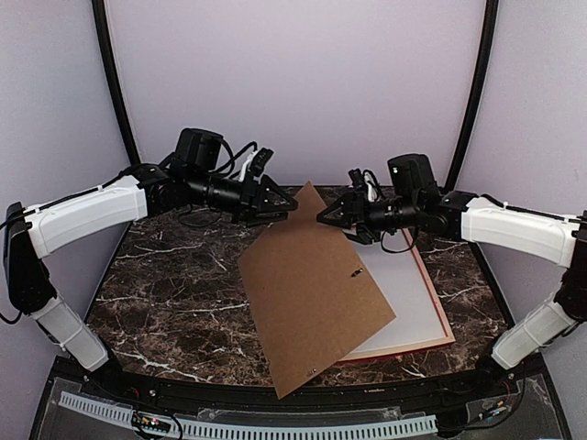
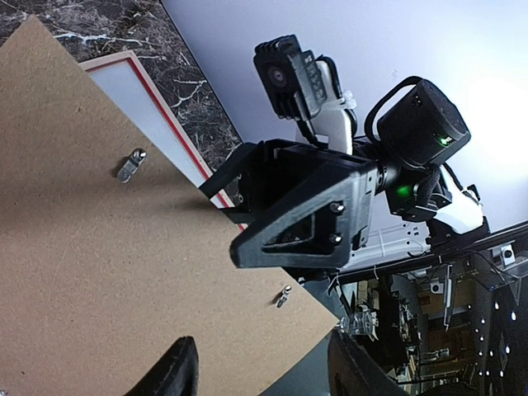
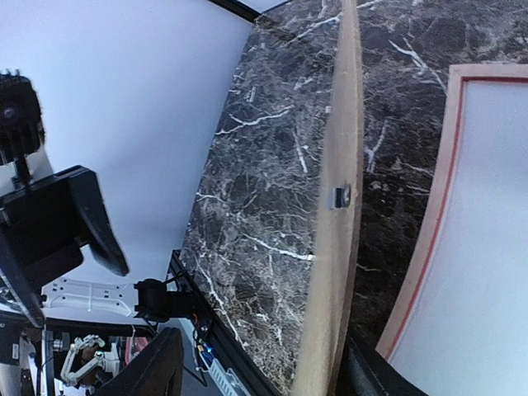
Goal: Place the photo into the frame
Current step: Turn over the backboard.
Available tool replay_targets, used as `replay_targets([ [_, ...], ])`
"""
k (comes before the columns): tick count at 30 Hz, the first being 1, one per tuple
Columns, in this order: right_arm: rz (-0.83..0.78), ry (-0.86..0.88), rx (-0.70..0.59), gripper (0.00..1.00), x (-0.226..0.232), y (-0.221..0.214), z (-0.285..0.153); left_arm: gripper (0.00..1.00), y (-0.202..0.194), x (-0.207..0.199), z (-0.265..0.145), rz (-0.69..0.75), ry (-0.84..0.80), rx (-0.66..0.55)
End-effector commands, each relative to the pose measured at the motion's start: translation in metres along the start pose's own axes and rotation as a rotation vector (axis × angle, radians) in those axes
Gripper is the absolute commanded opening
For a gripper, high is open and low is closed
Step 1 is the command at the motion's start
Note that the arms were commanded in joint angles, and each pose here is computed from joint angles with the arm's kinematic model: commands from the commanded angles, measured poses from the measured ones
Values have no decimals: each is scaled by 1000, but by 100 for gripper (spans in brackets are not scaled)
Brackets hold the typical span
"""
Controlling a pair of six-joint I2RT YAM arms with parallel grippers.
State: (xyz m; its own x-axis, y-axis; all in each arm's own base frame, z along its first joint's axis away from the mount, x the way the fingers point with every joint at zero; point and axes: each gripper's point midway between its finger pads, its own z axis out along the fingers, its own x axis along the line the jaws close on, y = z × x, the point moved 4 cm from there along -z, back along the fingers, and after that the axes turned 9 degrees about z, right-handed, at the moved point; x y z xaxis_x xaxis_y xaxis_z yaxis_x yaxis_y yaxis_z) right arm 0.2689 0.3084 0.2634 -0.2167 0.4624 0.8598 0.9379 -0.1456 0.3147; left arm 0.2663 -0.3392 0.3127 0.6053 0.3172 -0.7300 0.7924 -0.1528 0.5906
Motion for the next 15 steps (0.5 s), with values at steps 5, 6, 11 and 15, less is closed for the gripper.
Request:
replay_targets([
  [5, 22, -90, 37, 47, -44, -10, 21, 55, -20, 25, -5, 1, 141, 10],
  [6, 32, -91, 47, 46, -51, -12, 25, 55, -26, 34, -7, -14, 192, 7],
  [11, 63, -80, 76, 44, -75, -22, 43, 55, -83, 89, -9, -133, 362, 51],
  [15, 86, -64, 98, 43, -87, -29, 52, 55, -128, 127, -19, -217, 508, 90],
])
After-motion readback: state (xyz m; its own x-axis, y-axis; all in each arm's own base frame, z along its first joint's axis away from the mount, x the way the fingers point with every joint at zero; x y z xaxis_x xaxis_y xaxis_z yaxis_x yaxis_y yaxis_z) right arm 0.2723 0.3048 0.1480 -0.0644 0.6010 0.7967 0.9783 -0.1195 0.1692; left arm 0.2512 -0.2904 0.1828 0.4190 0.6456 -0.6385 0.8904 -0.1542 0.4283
